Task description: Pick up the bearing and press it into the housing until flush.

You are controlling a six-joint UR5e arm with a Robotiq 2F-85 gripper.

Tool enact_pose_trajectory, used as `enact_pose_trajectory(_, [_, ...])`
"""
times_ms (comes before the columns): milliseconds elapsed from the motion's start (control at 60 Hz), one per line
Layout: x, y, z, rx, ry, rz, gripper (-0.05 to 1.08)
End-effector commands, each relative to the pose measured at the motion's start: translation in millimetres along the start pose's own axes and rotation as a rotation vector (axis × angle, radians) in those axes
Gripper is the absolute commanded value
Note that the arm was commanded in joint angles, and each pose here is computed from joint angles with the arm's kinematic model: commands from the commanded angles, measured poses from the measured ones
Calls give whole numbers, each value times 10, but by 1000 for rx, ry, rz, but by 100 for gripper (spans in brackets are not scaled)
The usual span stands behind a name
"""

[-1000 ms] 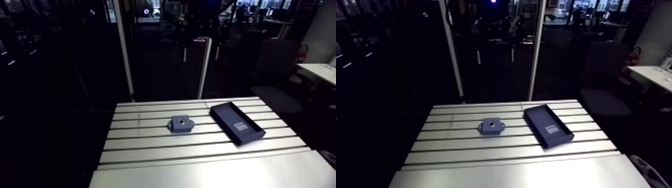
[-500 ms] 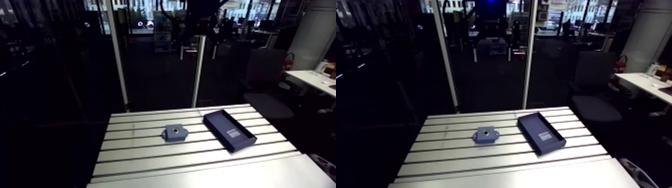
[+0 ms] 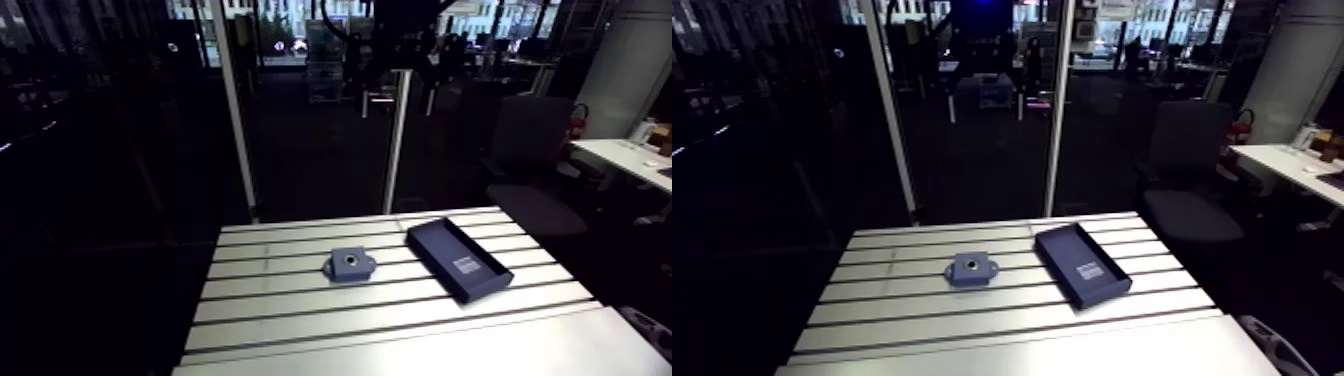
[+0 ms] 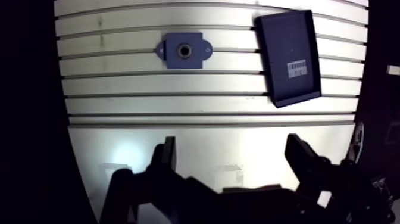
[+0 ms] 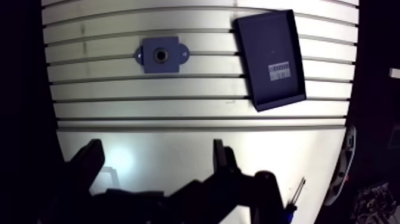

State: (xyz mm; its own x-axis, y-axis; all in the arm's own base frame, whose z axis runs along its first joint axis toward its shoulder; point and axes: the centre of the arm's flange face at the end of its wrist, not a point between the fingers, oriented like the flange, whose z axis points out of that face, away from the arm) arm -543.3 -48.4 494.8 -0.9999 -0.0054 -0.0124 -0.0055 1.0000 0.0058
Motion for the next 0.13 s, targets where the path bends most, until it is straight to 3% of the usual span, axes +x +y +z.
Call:
enact_pose_trajectory(17, [17,0,38,3,-5,0,0])
enact_pose_trajectory(133, [21,-5,60,2,-9,0,0])
